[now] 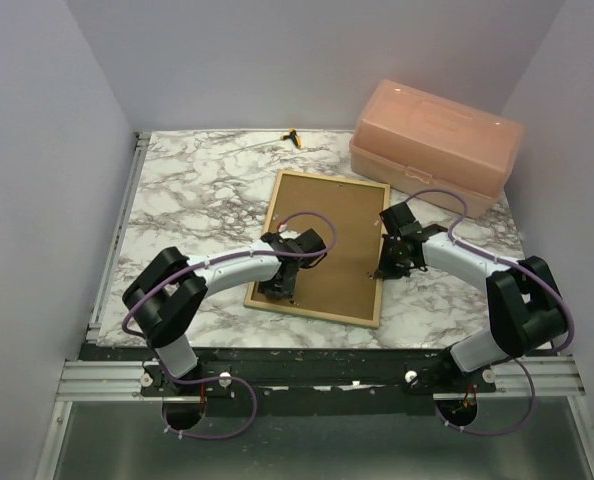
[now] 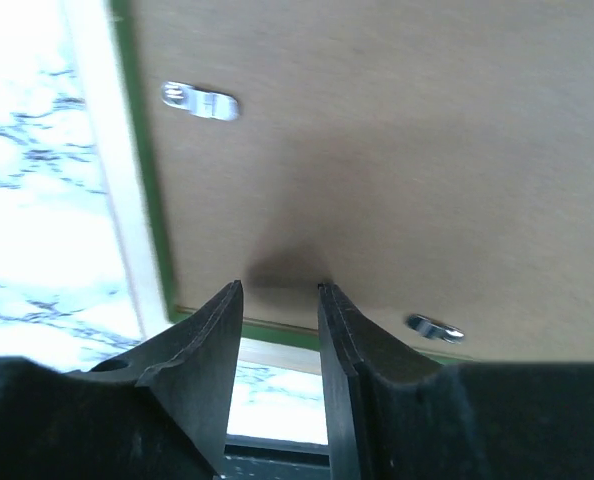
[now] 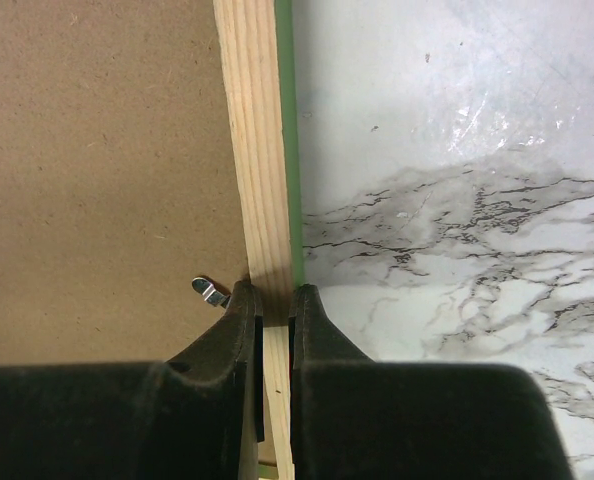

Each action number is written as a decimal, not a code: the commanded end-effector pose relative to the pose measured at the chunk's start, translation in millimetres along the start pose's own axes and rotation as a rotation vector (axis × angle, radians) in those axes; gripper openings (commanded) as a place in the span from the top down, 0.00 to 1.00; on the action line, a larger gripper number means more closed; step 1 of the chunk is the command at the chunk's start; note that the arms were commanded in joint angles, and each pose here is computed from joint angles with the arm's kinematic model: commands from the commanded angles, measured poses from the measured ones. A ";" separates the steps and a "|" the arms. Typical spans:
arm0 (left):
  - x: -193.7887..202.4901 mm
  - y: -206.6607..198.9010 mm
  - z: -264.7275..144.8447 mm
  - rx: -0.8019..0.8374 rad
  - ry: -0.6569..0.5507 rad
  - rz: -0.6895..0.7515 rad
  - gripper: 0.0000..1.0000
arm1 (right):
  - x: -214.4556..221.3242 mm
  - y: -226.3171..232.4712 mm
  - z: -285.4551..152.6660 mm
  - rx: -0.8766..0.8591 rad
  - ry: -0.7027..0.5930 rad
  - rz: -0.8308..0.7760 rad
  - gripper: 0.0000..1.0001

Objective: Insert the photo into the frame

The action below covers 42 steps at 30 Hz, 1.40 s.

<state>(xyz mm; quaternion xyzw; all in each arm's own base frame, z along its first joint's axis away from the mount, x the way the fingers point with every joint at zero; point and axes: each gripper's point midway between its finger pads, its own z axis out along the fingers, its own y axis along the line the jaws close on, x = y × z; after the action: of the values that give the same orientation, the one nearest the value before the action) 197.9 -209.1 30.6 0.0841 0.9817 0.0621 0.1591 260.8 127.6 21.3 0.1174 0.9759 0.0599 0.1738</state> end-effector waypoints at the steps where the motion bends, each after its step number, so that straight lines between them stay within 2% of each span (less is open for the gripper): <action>1: 5.7 53.5 12.0 -0.170 0.036 0.027 0.63 | 14.3 -55.5 19.6 0.245 0.020 -0.027 1.00; 3: -1.3 55.9 9.5 -0.152 0.022 0.003 0.63 | 14.7 -55.7 19.4 0.246 0.022 -0.027 1.00; 6: -12.6 54.0 2.8 -0.091 -0.014 -0.019 0.56 | 12.3 -52.6 17.6 0.231 0.014 -0.025 1.00; 9: -22.1 43.4 -5.0 0.049 -0.052 -0.056 0.48 | 8.2 -43.5 12.1 0.186 0.004 -0.021 1.00; 14: -33.3 33.6 -18.8 0.295 -0.118 -0.154 0.43 | -4.2 -18.2 -5.9 0.057 -0.039 0.005 0.94; 19: -39.2 48.6 -23.3 0.417 -0.172 -0.272 0.38 | -11.1 -4.4 -18.1 -0.013 -0.059 0.022 0.74; 23: -35.8 70.1 -8.2 0.396 -0.142 -0.357 0.29 | -4.8 -3.3 -17.1 -0.028 -0.038 0.023 0.57; 26: -29.0 67.8 5.5 0.402 -0.082 -0.356 0.28 | 3.6 -0.7 -13.9 -0.056 -0.014 0.027 0.43; 33: -16.6 34.0 10.9 0.593 -0.028 -0.354 0.28 | 27.1 8.4 -7.6 -0.140 0.064 0.050 0.24; 42: 19.3 5.4 -5.7 0.720 0.025 -0.333 0.34 | 42.0 18.1 -11.0 -0.215 0.128 0.047 0.23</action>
<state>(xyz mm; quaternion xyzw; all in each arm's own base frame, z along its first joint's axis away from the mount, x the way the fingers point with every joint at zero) 219.9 -184.5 38.0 -0.0413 0.9435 -0.2794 0.1736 240.0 147.8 26.9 0.1178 0.9688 0.1511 0.1574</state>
